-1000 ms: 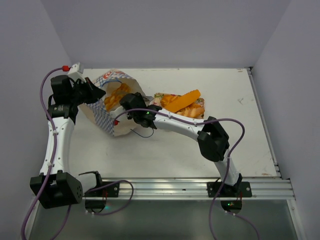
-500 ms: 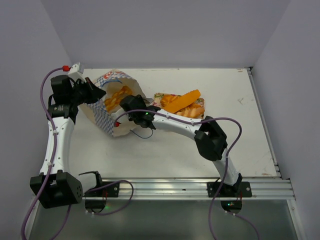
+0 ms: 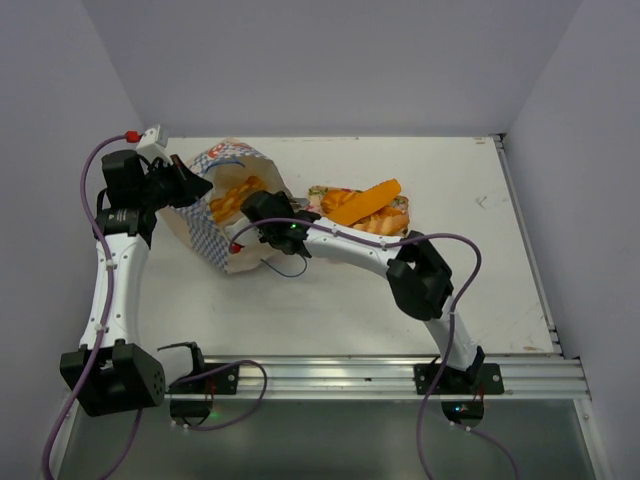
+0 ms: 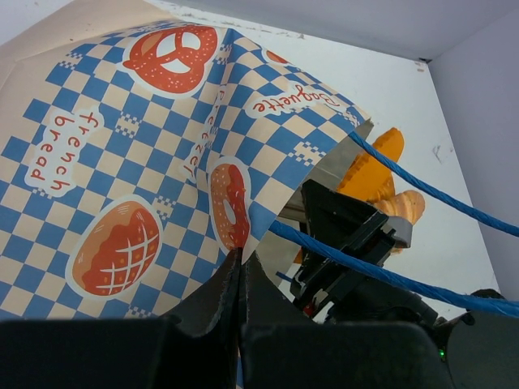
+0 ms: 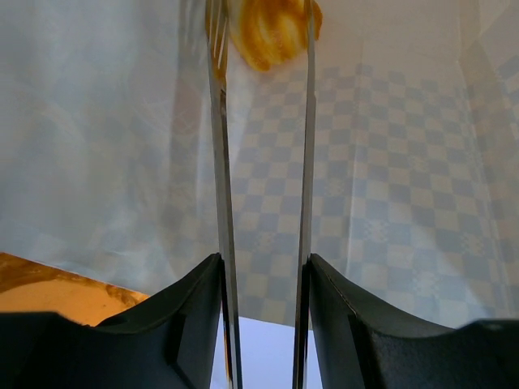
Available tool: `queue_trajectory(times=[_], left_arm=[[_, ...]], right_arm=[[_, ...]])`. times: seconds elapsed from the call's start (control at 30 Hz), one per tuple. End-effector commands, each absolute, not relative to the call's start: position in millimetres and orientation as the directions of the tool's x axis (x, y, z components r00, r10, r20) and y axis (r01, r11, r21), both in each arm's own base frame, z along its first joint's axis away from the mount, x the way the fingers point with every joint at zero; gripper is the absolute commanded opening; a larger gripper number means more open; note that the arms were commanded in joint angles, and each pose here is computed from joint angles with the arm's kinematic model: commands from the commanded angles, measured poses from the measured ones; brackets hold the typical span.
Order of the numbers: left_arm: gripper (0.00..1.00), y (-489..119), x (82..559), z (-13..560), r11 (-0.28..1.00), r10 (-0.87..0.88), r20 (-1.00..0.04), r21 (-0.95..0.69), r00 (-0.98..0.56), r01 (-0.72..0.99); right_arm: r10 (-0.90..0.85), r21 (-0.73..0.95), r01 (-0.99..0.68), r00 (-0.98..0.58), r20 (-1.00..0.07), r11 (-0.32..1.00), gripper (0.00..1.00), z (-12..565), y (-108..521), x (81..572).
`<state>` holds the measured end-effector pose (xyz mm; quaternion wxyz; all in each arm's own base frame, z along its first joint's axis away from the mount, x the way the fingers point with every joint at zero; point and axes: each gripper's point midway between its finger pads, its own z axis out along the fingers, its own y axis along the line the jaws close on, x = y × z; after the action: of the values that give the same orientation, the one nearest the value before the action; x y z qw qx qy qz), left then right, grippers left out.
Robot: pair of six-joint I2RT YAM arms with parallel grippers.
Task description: Take the fake bread out of the paper bag
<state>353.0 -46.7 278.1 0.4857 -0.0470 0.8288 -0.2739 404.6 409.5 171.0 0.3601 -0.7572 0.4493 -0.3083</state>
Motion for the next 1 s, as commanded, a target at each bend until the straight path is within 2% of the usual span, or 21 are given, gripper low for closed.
queue_trajectory(times=[0.0, 0.43, 0.67, 0.8, 0.93, 0.97], left_arm=[[0.0, -50, 355, 299, 0.837, -0.327, -0.809, -0.488, -0.488, 0.249], [0.0, -55, 345, 291, 0.825, -0.321, -0.802, -0.498, -0.504, 0.266], [0.0, -56, 343, 293, 0.825, -0.319, -0.804, -0.496, -0.502, 0.27], [0.0, -56, 342, 290, 0.825, -0.321, -0.801, -0.498, -0.506, 0.266], [0.0, -56, 342, 289, 0.825, -0.32, -0.799, -0.499, -0.509, 0.264], [0.0, -56, 342, 289, 0.825, -0.32, -0.799, -0.499, -0.509, 0.264]], right_arm=[[-0.917, -0.825, -0.481, 0.385, 0.107, -0.298, 0.48, 173, 411, 407], [-0.942, -0.807, -0.545, 0.332, 0.041, -0.227, 0.48, 154, 404, 416], [-0.957, -0.808, -0.564, 0.29, 0.001, -0.171, 0.45, 149, 400, 424], [-0.961, -0.804, -0.573, 0.276, -0.006, -0.16, 0.36, 143, 399, 425], [-0.964, -0.804, -0.578, 0.263, -0.022, -0.139, 0.19, 144, 398, 423], [-0.964, -0.802, -0.581, 0.264, -0.024, -0.139, 0.17, 144, 397, 423]])
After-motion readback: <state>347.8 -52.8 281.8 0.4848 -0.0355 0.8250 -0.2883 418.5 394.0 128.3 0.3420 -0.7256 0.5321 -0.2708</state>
